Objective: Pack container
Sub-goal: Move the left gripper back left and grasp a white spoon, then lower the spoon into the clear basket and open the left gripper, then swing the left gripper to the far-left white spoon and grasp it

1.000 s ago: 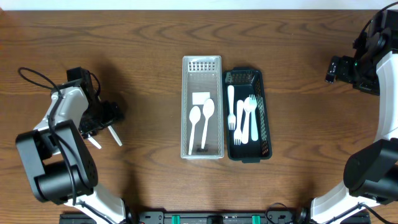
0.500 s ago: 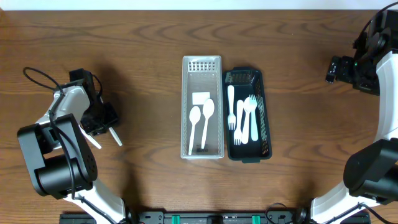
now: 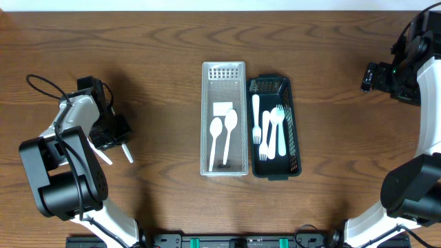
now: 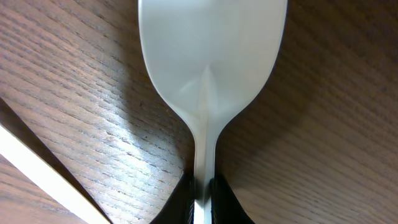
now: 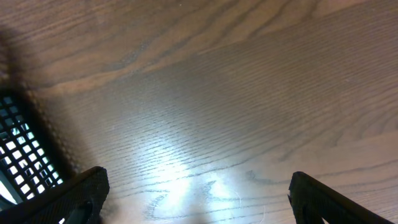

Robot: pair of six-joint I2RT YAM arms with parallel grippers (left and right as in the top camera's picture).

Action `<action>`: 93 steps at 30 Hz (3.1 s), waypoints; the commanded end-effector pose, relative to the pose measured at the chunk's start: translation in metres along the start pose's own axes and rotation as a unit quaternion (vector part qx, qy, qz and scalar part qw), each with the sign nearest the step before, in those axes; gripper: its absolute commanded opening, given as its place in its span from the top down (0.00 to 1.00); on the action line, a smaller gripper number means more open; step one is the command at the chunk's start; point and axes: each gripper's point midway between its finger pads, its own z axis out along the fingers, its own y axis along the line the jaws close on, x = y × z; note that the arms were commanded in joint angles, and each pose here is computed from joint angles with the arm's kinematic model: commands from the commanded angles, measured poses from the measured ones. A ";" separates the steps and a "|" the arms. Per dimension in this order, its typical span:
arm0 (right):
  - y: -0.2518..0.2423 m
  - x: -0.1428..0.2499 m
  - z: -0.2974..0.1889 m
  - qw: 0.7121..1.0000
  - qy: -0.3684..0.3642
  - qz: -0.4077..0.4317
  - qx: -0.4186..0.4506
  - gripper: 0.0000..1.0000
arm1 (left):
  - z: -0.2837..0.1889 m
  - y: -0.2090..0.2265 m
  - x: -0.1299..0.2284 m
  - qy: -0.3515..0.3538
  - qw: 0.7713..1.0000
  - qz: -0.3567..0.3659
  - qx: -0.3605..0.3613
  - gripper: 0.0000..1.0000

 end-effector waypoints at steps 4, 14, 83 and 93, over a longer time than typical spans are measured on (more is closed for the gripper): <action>-0.001 0.001 0.002 1.000 0.003 -0.008 0.002 0.04 | -0.034 -0.011 -0.001 -0.022 1.000 0.015 0.005 0.94; -0.001 -0.001 0.002 1.000 0.000 -0.007 0.002 0.05 | -0.152 -0.106 0.054 -0.139 0.978 0.143 0.060 0.94; 0.000 0.002 0.002 1.000 0.006 -0.008 -0.002 0.04 | -0.085 0.088 -0.027 -0.064 0.972 -0.226 -0.030 0.25; 0.000 0.004 0.001 1.000 0.009 -0.008 -0.002 0.04 | -0.017 0.075 -0.032 0.015 0.984 -0.174 -0.012 0.25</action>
